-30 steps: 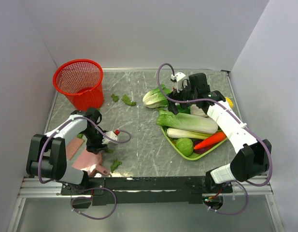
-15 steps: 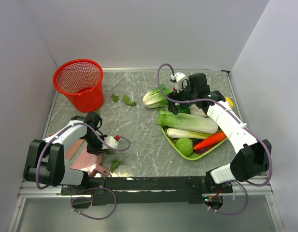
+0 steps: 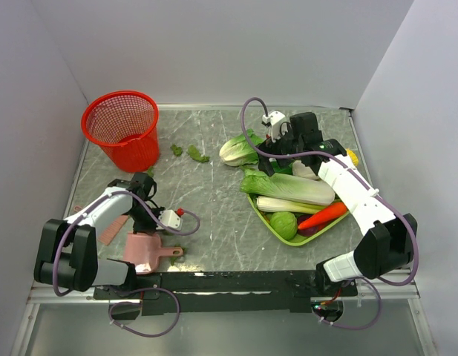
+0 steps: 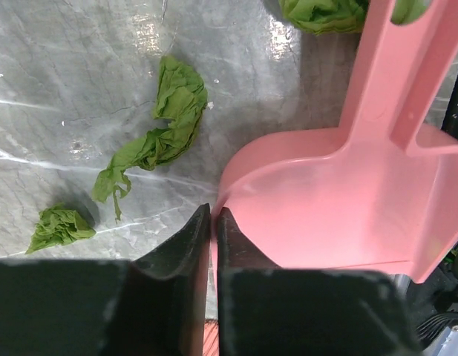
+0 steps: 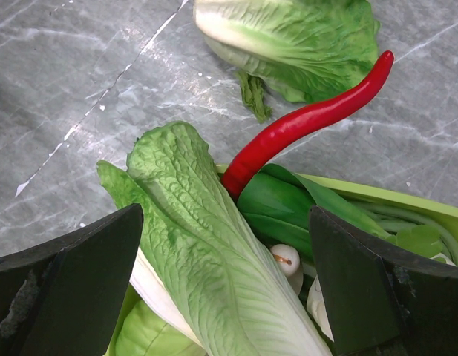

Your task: Sweep away the paper scraps from the table

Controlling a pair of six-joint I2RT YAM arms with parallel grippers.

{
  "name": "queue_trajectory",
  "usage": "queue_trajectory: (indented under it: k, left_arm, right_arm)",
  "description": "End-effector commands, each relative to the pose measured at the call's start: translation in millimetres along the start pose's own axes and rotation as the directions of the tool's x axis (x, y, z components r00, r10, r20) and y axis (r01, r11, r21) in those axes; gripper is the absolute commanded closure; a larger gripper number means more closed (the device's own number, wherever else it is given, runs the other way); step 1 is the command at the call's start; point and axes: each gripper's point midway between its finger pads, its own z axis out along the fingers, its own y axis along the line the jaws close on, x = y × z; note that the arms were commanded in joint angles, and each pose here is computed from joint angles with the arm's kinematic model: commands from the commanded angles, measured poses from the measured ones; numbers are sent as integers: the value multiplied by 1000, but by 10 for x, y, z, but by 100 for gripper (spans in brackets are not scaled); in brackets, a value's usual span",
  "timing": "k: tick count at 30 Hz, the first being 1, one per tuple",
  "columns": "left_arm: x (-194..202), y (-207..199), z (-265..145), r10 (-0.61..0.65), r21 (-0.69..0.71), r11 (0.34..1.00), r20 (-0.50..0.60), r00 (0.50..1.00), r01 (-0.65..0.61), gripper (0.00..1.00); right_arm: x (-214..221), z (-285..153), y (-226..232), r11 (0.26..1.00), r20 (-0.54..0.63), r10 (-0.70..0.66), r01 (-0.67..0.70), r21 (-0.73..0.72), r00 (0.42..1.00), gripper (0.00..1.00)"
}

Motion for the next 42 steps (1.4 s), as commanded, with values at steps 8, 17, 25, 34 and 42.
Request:
queue_trajectory:
  k: [8,17,25,34,42]
  left_arm:
    - [-241,-319,-369,88,39,995,81,993,-92,99]
    - [-715,259,-1050,163,-148,979,152,975,-141,99]
    - [-1211,974,-1174,255,-220,952,172,952,-215,99]
    - [-1861,1435,-761,463,-169,881,119,879,-441,99]
    - [-2173,1607,-308,521,-108,853,139,842,-510,99]
  right_arm:
    - [-126,-30,3,1000,38,-12,12,8,999,0]
    - [-148,40,30,1000,39,16,-15,-18,999,0]
    - [-201,-2,-1,1000,47,12,-12,1,999,0]
    - [-30,-118,-256,984,55,162,-166,71,985,0]
    - [160,-285,-524,954,68,268,-275,117,961,0]
